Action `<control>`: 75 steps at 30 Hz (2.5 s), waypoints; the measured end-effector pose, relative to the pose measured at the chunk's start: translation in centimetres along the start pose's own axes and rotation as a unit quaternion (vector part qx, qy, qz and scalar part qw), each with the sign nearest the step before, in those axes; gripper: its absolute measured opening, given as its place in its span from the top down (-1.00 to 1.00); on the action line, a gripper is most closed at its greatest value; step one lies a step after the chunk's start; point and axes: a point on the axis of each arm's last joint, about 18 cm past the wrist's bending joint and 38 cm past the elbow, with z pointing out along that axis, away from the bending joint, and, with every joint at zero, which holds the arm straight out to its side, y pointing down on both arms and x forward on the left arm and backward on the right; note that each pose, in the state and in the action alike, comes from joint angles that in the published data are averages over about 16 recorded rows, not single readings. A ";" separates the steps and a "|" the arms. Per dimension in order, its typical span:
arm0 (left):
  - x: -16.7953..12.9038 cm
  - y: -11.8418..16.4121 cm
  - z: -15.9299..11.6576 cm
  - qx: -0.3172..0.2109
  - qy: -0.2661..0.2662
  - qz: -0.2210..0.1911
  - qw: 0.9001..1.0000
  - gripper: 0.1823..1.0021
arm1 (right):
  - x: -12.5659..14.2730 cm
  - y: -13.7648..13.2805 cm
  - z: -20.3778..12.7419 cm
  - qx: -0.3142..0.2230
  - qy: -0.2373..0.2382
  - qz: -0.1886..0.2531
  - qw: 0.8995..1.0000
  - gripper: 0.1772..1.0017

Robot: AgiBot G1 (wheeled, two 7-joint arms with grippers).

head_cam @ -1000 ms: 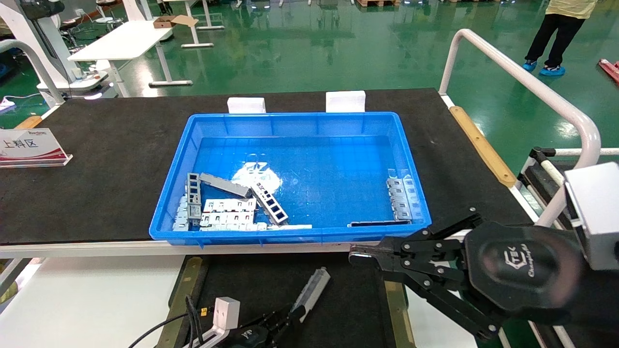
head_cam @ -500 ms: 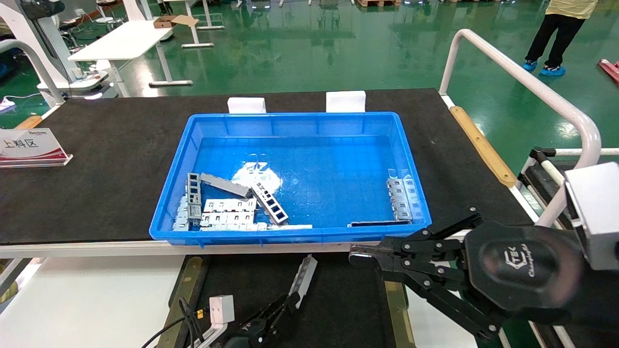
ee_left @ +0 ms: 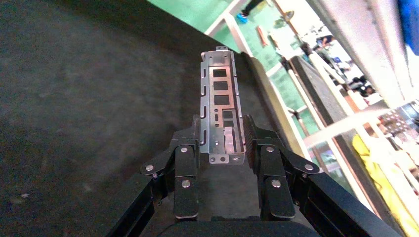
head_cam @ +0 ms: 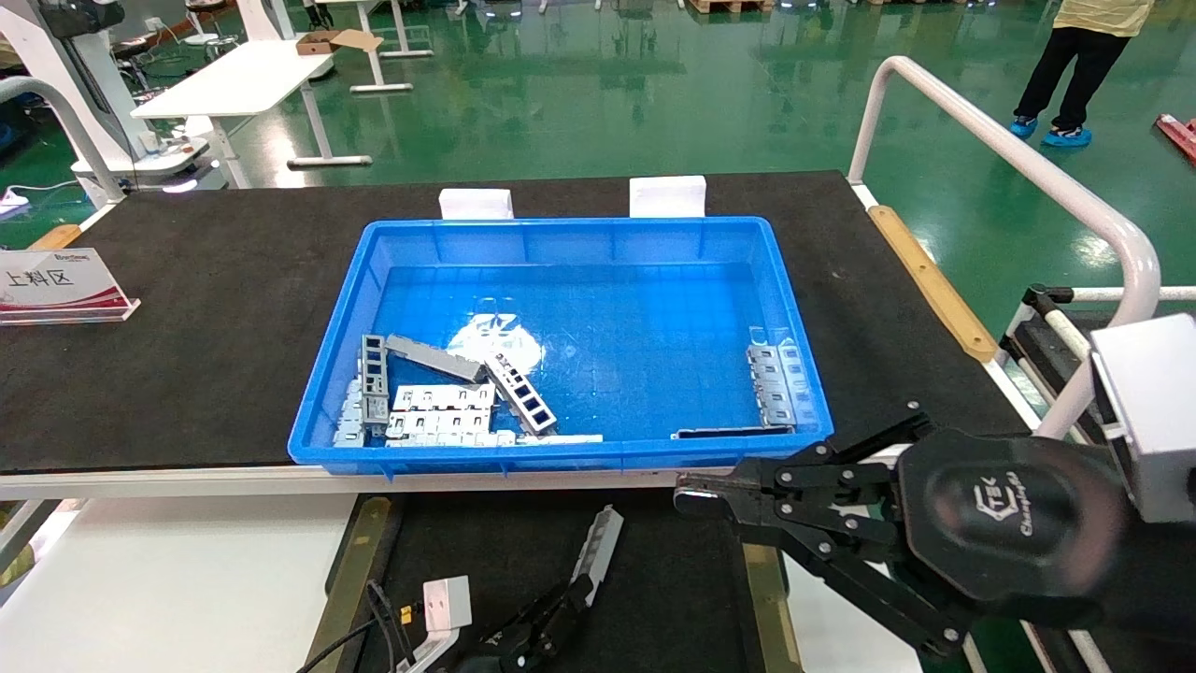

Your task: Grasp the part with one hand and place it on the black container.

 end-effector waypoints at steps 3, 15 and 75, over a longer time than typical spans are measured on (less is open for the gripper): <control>0.0 0.2 0.1 0.003 -0.009 -0.005 1.000 0.56 | 0.0 0.0 0.0 0.000 0.000 0.000 1.000 0.97; 0.1 0.6 0.5 0.022 -0.042 -0.037 0.998 0.56 | 0.0 0.0 0.0 0.000 0.000 0.000 1.000 0.97; 0.0 -3.2 -3.8 0.019 0.073 0.103 0.992 -0.85 | 0.0 0.0 0.0 0.000 0.000 0.000 1.000 -0.71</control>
